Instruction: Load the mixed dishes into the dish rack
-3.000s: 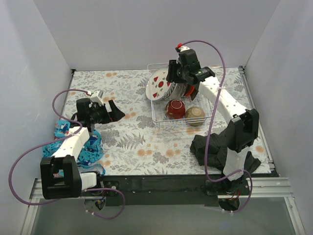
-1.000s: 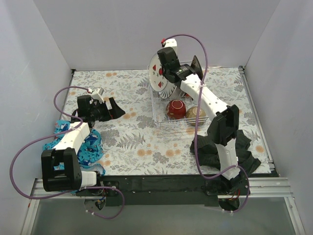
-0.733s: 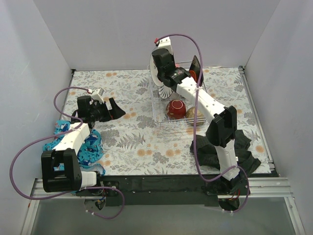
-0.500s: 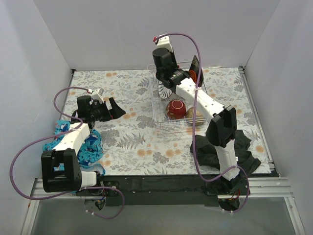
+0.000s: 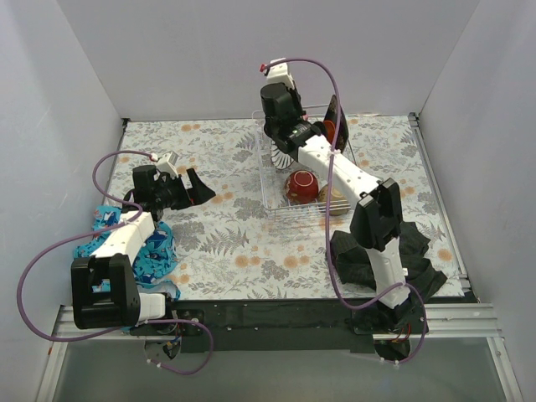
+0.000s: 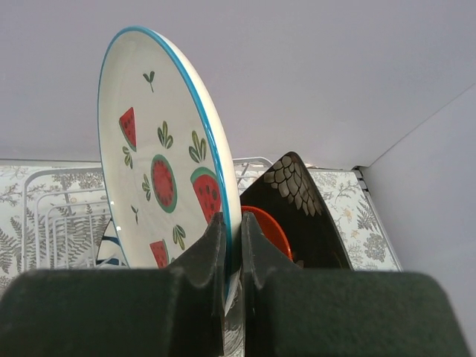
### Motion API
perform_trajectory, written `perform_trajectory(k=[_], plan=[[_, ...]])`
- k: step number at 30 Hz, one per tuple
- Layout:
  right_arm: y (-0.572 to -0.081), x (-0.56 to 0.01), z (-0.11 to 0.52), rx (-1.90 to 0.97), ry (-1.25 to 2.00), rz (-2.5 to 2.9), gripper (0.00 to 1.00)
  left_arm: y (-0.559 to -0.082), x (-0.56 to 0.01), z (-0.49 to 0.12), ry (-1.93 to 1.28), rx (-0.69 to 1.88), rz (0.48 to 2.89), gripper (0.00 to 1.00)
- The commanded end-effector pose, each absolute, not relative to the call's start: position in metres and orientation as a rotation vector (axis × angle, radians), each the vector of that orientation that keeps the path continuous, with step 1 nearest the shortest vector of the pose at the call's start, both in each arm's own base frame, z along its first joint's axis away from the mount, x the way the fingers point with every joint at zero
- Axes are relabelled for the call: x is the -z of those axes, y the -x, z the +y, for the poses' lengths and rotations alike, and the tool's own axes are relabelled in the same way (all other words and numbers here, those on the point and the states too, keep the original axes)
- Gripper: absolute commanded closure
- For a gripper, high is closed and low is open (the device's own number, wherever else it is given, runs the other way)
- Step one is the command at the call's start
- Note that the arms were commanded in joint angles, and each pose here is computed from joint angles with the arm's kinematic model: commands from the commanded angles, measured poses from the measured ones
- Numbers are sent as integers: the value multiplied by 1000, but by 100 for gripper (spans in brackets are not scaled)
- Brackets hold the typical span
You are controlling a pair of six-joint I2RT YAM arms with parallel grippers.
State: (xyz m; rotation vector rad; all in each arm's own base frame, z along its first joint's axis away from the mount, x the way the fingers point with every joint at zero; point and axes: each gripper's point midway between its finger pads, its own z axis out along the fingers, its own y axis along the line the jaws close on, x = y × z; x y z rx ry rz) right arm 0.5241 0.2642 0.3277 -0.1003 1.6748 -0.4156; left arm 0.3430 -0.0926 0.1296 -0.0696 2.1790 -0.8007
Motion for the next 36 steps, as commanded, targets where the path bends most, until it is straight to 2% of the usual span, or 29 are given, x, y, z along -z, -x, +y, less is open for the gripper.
perform_trajectory(k=[1,12,27,29,30,32,33,35,36], plan=[[-527,-367,271,299,-56,1564,99,-343,-138,-93,46,797,2146,2],[-535,-333,283,296,-13,1624,99,-344,-136,-92,49,790,2154,2],[-513,-275,286,348,71,1781,98,-348,-139,-91,54,794,2137,2],[-513,-275,292,325,113,1791,87,-350,-143,-91,51,793,2128,2],[-511,-277,294,309,137,1801,71,-351,-144,-91,48,792,2125,2],[-508,-281,296,284,162,1815,58,-351,-147,-91,47,788,2126,2],[-503,-284,293,289,180,1829,42,-352,-150,-91,44,789,2121,2],[-499,-289,290,268,196,1845,36,-354,-153,-91,40,785,2114,2],[-492,-301,285,244,193,1842,27,-354,-155,-90,36,784,2108,2]])
